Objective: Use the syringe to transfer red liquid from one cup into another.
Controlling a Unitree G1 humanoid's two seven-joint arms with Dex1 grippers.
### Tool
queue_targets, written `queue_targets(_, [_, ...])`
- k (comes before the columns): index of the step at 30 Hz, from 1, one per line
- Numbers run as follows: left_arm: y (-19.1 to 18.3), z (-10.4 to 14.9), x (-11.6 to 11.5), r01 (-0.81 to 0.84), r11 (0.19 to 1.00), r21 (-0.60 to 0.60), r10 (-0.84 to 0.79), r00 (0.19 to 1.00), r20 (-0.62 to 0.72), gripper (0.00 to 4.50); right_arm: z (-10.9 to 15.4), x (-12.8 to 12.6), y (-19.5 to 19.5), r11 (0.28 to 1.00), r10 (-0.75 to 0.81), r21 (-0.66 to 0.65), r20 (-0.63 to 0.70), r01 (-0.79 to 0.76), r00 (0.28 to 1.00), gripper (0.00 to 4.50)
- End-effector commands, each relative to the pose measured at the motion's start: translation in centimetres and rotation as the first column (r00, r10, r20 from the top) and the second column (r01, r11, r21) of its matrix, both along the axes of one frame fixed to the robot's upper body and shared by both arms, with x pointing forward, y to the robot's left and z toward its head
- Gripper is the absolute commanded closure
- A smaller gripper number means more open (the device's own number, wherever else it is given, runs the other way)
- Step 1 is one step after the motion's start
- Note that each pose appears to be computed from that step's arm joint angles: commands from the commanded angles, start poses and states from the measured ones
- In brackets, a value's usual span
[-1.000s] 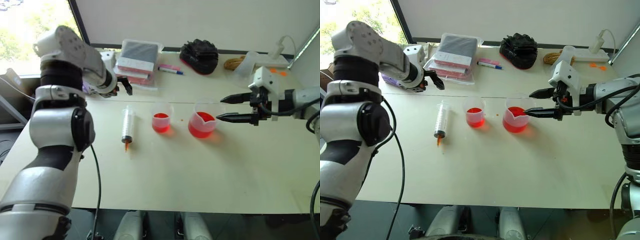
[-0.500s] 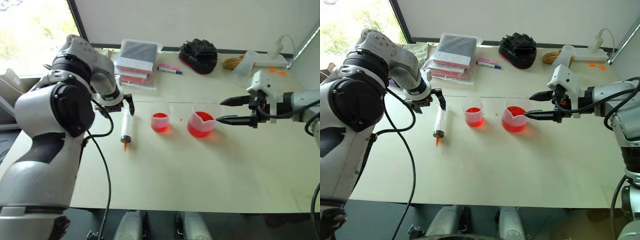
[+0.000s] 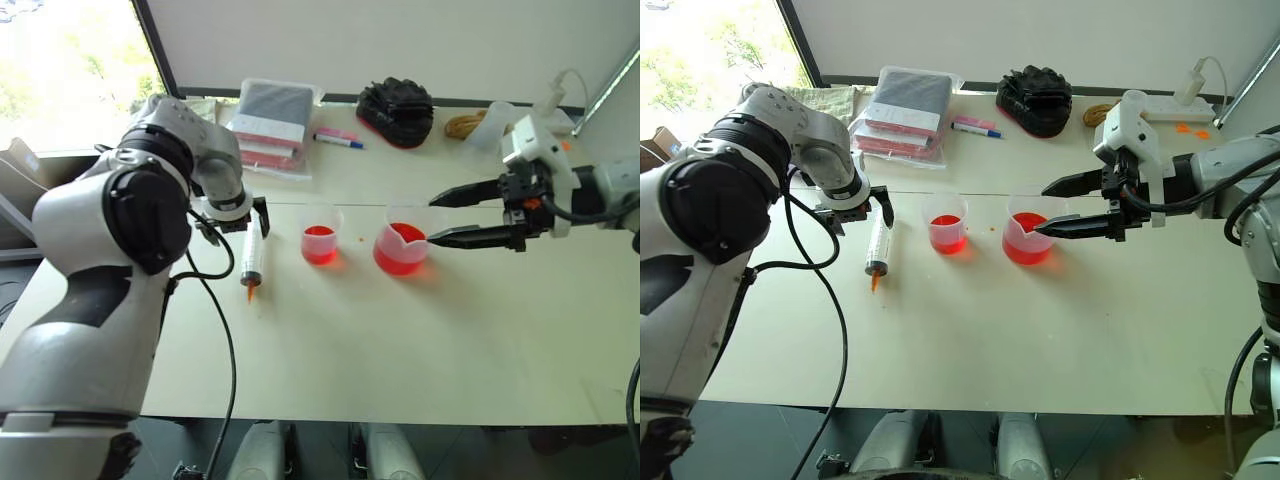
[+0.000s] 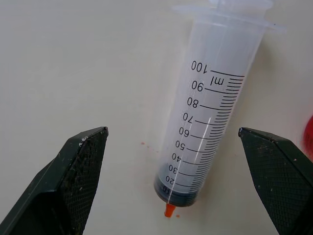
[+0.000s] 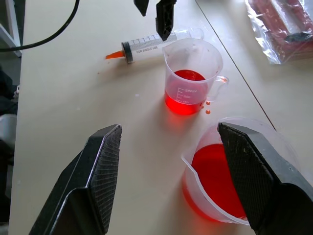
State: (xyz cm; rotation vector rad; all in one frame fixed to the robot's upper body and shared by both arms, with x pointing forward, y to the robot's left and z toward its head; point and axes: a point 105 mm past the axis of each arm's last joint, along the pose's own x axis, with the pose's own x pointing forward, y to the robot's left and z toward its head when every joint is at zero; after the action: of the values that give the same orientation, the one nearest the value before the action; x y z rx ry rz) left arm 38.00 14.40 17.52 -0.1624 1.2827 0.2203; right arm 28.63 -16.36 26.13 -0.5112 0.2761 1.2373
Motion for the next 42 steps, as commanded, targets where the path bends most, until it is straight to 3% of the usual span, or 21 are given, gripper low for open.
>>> queue_targets(1, [-0.1,0.4,0.2,-0.013,1.000,-0.003,0.013,1.000,0.013,0.02,0.4,-0.2,1.0,0.999,0.040,-0.023,0.053,-0.039,0.998,1.22])
queue_targets(12, [0.4,-1.3,0.5,-0.044,0.999,0.010,0.044,0.999,0.009,0.02,0.1,0.1,1.2,0.999,0.028,-0.017,0.067,-0.027,0.997,1.22])
queue_targets(26, [0.3,-2.8,2.2,0.024,1.000,0.020,-0.027,0.990,0.137,0.02,0.0,0.0,1.0,1.000,0.000,-0.008,0.074,0.001,0.997,1.22])
queue_targets(29, [0.6,-3.1,2.2,0.039,0.999,0.032,-0.043,0.989,0.138,0.80,0.0,0.0,1.0,1.000,-0.007,-0.005,0.076,0.007,0.997,1.22])
queue_targets(35, [0.5,-3.6,1.7,0.061,0.998,0.028,-0.064,0.992,0.109,2.80,-0.1,0.2,0.9,1.000,-0.018,-0.002,0.081,0.018,0.997,1.22])
queue_targets(39, [1.1,-3.4,1.8,0.045,0.998,0.045,-0.050,0.991,0.121,2.96,0.0,0.4,0.8,1.000,-0.026,0.001,0.087,0.026,0.996,1.22])
queue_targets(42, [1.6,-0.9,3.0,0.055,0.998,-0.002,-0.052,0.959,0.280,2.97,0.1,0.5,0.4,0.999,-0.051,0.008,0.090,0.050,0.995,1.22])
